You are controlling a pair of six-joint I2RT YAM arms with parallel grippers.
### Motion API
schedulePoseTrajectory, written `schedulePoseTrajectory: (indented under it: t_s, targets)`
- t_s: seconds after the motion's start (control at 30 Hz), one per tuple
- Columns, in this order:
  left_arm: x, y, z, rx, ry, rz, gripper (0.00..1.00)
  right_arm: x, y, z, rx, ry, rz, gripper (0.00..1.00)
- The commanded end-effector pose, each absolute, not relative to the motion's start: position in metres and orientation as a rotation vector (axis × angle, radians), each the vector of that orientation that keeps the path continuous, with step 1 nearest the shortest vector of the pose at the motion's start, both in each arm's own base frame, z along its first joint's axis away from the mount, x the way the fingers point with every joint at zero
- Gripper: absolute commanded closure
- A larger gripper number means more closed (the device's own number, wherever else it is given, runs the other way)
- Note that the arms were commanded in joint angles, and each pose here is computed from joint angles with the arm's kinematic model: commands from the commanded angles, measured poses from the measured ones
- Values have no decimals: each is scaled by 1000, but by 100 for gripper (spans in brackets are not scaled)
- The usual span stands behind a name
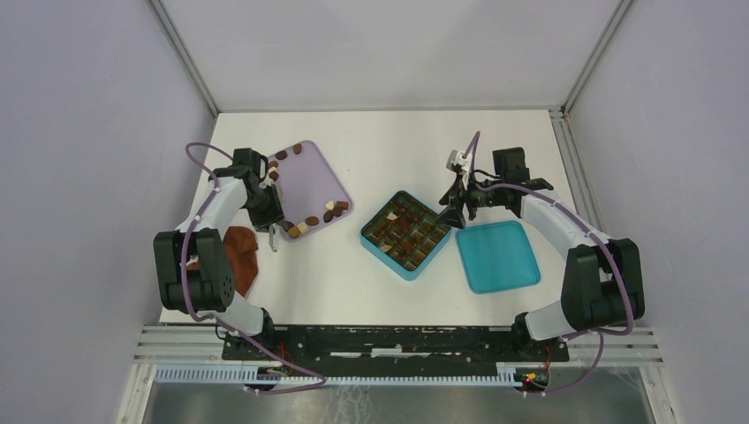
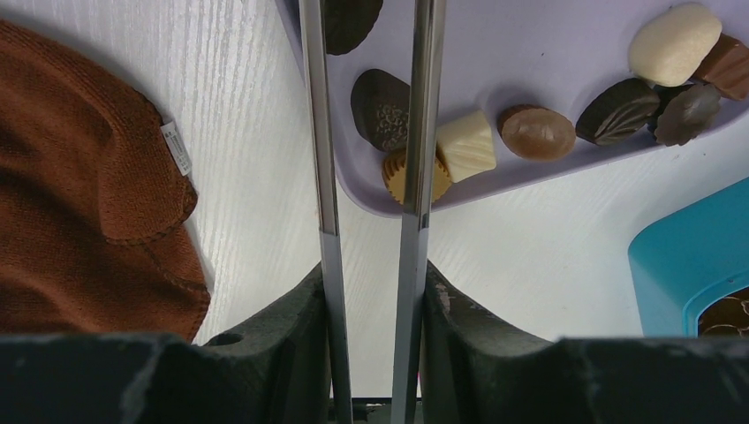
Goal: Pack the chocolate
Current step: Pick up the fake chocolate from the plate.
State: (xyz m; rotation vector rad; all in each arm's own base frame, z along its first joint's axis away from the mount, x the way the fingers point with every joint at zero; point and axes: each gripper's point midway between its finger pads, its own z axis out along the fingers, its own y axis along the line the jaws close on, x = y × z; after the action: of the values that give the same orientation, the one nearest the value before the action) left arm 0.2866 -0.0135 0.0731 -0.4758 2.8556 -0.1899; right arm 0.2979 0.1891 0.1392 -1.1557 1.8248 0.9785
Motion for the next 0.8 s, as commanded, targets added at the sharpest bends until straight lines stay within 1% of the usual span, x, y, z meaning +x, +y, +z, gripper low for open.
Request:
schedulePoseTrajectory:
  t_s: [0.0, 0.03, 0.07, 0.13, 0.17, 0.77]
  targets:
    - [306, -11, 86, -495, 2785, -192, 68, 304, 193, 167, -1188, 1725, 952, 29]
    - [305, -12, 87, -495, 2782, -199, 72, 304, 193, 166, -1187, 1726, 953, 29]
    - [305, -12, 88, -493, 2781, -203, 79, 304, 193, 166, -1187, 1728, 955, 29]
    - [305, -15, 92, -482, 2774, -222, 94, 304, 193, 166, -1187, 1726, 953, 29]
    - [306, -16, 95, -478, 2767, -233, 98, 304, 193, 166, -1187, 1727, 951, 29]
    - [308, -28, 121, -404, 2688, -339, 98, 305, 192, 165, -1189, 1731, 945, 29]
